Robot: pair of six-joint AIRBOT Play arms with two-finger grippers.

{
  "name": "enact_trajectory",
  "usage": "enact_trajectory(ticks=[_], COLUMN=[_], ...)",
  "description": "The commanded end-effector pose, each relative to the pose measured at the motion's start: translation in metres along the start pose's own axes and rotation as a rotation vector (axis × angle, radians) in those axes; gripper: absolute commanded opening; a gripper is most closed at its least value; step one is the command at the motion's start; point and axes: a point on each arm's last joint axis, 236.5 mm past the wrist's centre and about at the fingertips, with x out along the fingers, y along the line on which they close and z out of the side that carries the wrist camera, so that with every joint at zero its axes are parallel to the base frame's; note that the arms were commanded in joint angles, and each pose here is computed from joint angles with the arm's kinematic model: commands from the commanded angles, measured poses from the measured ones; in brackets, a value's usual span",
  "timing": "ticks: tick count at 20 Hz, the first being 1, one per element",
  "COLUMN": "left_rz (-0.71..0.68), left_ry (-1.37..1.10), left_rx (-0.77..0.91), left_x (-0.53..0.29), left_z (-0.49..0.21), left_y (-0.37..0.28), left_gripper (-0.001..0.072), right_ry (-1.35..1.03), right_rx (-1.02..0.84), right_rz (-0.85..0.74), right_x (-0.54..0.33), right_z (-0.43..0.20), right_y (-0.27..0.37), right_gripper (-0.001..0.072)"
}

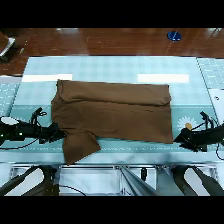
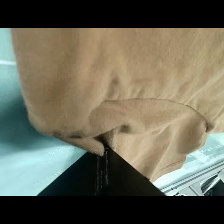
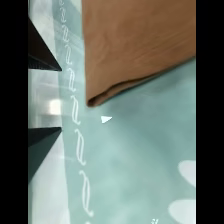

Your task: Fold the shirts.

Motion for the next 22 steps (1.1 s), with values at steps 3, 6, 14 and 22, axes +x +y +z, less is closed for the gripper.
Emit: enact_trajectory(ticks=[3,6,14,22], left_rz=[0.008,0.008,0.006,-0.173], left_ry=[-0.008,-0.007,-0.015,-0.317], left_rx=[-0.01,-0.01,0.01,0.181], left_x=[0.0,0.0,-0.004,-0.082], left_z=[0.002,0.002,0.006,0.118], left_y=[0.002,0.002,-0.001,-0.099], left_gripper=[0.0017,0.0017,0.0017,0.0017], right_ry=[0.043,0.034,-0.079,-0.235], right_rx=[0.006,0.002,-0.13,-0.202], right_rz=[-0.009,0.019,0.222,0.235], right_x=[0.02,0.033,0.029,-0.037], right_z=[0.007,0.02,0.048,0.126], right_y=[0.001,0.009,0.074,0.11], right_gripper=[0.0408,0.0406,0.0028,0.0028])
